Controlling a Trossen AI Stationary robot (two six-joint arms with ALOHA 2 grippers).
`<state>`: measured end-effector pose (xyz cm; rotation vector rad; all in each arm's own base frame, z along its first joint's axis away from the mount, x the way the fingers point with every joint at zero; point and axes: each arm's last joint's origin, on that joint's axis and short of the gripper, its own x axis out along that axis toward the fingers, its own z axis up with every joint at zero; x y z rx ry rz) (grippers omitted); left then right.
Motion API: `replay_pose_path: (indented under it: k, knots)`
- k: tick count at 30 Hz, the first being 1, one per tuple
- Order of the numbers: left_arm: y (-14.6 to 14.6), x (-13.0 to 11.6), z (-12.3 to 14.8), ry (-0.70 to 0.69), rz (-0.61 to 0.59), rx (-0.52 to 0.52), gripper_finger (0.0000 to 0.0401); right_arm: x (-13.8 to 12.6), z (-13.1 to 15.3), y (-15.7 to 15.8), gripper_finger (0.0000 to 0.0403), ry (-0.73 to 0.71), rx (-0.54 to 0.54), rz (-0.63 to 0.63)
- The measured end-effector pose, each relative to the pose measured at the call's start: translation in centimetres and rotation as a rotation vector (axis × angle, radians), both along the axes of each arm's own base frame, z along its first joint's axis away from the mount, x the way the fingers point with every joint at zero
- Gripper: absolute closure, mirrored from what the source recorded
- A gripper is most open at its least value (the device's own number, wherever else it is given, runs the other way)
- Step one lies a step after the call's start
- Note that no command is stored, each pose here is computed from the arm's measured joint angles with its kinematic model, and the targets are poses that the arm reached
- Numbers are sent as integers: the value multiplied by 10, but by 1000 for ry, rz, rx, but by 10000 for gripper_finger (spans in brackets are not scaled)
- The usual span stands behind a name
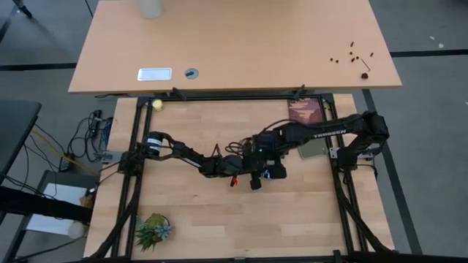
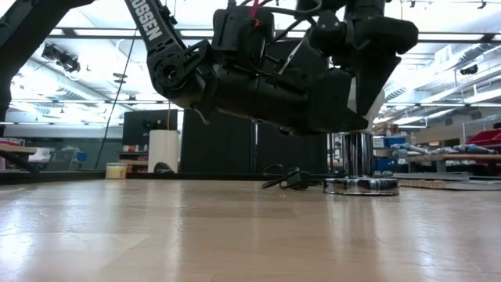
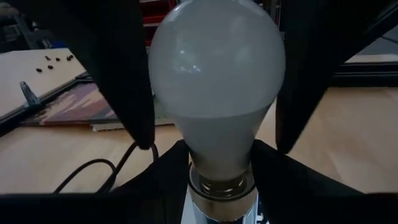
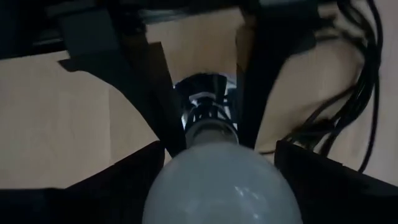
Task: Screw lightbulb
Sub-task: Insert the lightbulb into the silver lamp
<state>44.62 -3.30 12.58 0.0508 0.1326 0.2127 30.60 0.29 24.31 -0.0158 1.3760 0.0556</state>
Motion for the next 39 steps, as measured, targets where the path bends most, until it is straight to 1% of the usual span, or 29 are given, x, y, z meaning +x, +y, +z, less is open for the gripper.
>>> replay_pose_path:
  k: [4,8,12,17,23,28,30,34,37,39]
  knots:
    - [0,0,-1,8,-3,2,228,2,-3,4,94,-29,-20,72]
    - [0,0,-2,23,-6,3,228,0,-15,4,100,-32,11,112]
    - [0,0,-3,31,-5,3,228,-2,-22,4,107,-42,10,142]
    - [0,-1,-3,32,-1,4,228,-1,-23,4,121,-50,6,158]
    - [0,-1,-3,40,2,5,228,-2,-23,3,153,-38,3,158]
    - [0,-1,-4,63,0,19,228,-2,-23,0,153,-34,3,151]
    - [0,-2,0,86,-1,21,228,-2,-23,-1,145,-35,4,148]
    - [0,-6,10,143,-2,32,213,-2,-24,-1,137,-33,5,148]
    - [0,-11,12,212,-3,-10,190,-2,-24,-1,144,-31,4,146]
    - [-1,-14,12,266,-37,-34,177,-2,-24,-1,149,-32,3,146]
